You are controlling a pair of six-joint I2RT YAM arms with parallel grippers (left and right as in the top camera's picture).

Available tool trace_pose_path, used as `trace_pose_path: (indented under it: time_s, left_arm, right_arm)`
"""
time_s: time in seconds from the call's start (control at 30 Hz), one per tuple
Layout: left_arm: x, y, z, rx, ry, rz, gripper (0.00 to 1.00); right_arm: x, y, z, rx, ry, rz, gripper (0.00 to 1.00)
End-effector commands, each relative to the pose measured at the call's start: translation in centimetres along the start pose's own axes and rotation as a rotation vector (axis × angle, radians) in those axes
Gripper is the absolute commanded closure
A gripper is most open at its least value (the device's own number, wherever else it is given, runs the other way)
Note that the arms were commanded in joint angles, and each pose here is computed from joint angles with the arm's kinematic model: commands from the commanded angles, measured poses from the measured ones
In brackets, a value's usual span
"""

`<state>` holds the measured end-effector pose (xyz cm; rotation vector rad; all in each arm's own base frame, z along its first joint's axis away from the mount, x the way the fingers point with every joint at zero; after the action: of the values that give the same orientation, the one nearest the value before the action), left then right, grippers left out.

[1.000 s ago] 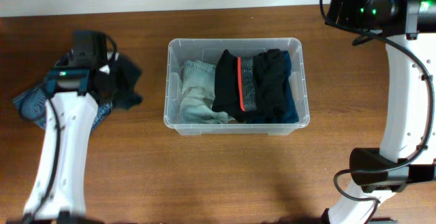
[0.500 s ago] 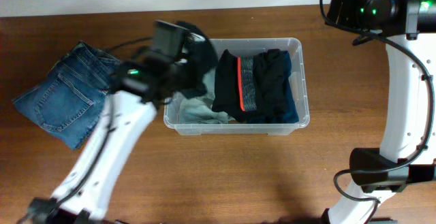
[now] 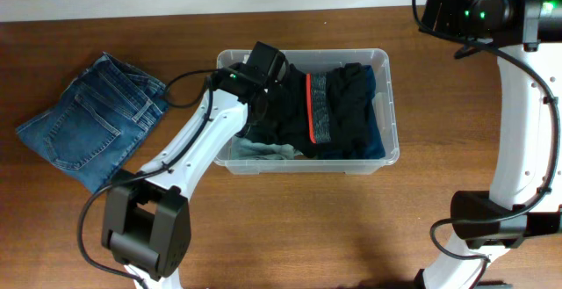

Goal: Pack container
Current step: 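Carry the black Nike t-shirt with the left gripper into the bin's left side, then release the Nike t-shirt and withdraw the left gripper toward the jeans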

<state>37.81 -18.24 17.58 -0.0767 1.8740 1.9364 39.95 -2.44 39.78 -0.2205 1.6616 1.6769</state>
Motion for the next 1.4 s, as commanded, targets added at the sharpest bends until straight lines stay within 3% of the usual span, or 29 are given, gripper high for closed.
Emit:
trace_pose_path:
  time_s: [0.0, 0.2, 0.23, 0.27, 0.3, 0.37, 0.67, 0.83, 1.0, 1.13, 1.37]
  left_arm:
    - [-1.0, 1.1, 0.4, -0.013, -0.012, -0.048, 0.16]
    - [-3.9, 6.3, 0.6, 0.014, -0.017, -0.154, 0.16]
    - [-4.1, 6.7, 0.6, 0.016, -0.016, -0.16, 0.26]
    - [-4.1, 6.9, 0.6, 0.017, -0.016, -0.159, 0.64]
    - [-3.9, 6.8, 0.6, 0.015, -0.017, -0.151, 0.85]
    - [-3.4, 6.5, 0.7, 0.011, -0.018, -0.12, 0.95]
    - [-0.1, 0.7, 0.0, -0.007, 0.044, 0.074, 0.96]
    - [2.3, -4.3, -1.6, 0.086, 0.048, 0.221, 0.97]
    - [3.0, -7.0, -2.0, 0.089, 0.045, 0.268, 1.0]
    - [1.1, -4.6, -1.5, 0.096, 0.044, 0.21, 0.99]
    - [-3.9, 7.6, 2.4, 0.026, 0.106, -0.058, 0.91]
  right_arm:
    - [-0.2, 0.2, -0.3, 0.013, -0.009, -0.01, 0.02]
    - [-0.2, 0.2, -0.3, 0.013, -0.009, -0.01, 0.01]
    - [-0.2, 0.2, -0.3, 0.013, -0.009, -0.009, 0.02]
    - [-0.2, 0.2, -0.3, 0.013, -0.009, -0.01, 0.02]
    - [-0.2, 0.2, -0.3, 0.013, -0.009, -0.01, 0.02]
    - [-0.2, 0.2, -0.3, 0.013, -0.009, -0.009, 0.02]
    - [-0.2, 0.2, -0.3, 0.013, -0.009, -0.009, 0.02]
    - [-0.2, 0.2, -0.3, 0.013, -0.009, -0.01, 0.02]
    - [-0.2, 0.2, -0.3, 0.013, -0.009, -0.009, 0.02]
    - [-0.2, 0.2, -0.3, 0.013, -0.009, -0.009, 0.01]
    - [-0.2, 0.2, -0.3, 0.013, -0.009, -0.009, 0.02]
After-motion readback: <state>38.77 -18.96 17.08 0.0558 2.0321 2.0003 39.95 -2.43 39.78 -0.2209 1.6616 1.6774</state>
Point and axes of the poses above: each gripper's point midway between its finger pads, its own y axis back along the fingers, its own z axis along the line the jaws close on, x = y × z, the point moved 7 cm from there along y, back along the fingers, and after that the axes turned 9 degrees about -y, right-handed, at the moved point
